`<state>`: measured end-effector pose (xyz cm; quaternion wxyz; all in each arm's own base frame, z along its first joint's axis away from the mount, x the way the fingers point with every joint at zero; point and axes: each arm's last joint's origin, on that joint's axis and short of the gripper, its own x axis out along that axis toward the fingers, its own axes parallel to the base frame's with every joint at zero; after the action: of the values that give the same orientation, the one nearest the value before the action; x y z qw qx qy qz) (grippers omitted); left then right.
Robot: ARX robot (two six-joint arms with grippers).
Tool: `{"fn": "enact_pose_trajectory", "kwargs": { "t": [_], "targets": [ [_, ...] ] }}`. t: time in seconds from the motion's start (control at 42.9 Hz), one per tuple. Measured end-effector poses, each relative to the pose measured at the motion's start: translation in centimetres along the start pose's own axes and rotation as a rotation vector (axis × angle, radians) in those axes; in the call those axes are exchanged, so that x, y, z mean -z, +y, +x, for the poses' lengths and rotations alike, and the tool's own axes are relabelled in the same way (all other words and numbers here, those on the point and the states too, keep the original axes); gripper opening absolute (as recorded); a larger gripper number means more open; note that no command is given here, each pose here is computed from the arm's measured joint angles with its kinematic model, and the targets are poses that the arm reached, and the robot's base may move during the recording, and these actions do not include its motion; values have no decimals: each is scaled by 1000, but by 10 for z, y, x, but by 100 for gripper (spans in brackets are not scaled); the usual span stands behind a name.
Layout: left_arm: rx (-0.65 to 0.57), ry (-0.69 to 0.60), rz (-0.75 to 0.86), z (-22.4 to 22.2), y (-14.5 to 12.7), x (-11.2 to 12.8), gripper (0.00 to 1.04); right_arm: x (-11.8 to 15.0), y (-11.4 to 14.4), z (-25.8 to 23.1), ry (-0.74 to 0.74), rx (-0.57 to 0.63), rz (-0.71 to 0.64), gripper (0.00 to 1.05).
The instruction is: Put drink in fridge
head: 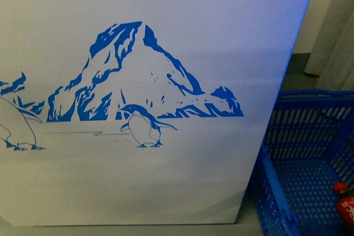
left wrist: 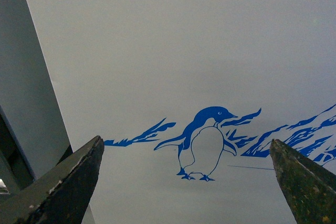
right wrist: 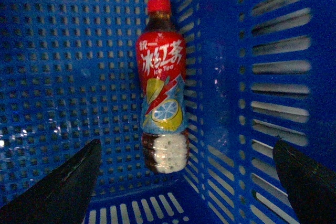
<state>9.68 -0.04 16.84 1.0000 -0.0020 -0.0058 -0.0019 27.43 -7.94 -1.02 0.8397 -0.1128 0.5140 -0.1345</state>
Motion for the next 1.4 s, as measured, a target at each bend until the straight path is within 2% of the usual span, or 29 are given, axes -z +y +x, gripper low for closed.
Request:
{"fn": "enact_pose_trajectory", "kwargs": {
  "t": [0.326,0.676,1.096,1.306,1.399],
  "targets": [
    [0,0,0,0,0,0,97,29,25,86,162,82,-43,98],
    [0,0,0,0,0,0,97,32,38,142,257,139,-6,98],
    [0,0,0,0,0,0,97,34,38,170,322,129,118,98],
    [0,0,0,0,0,0,97,34,38,172,323,125,134,98],
    [0,0,0,0,0,0,97,33,38,172,316,122,141,84]
  ]
}}
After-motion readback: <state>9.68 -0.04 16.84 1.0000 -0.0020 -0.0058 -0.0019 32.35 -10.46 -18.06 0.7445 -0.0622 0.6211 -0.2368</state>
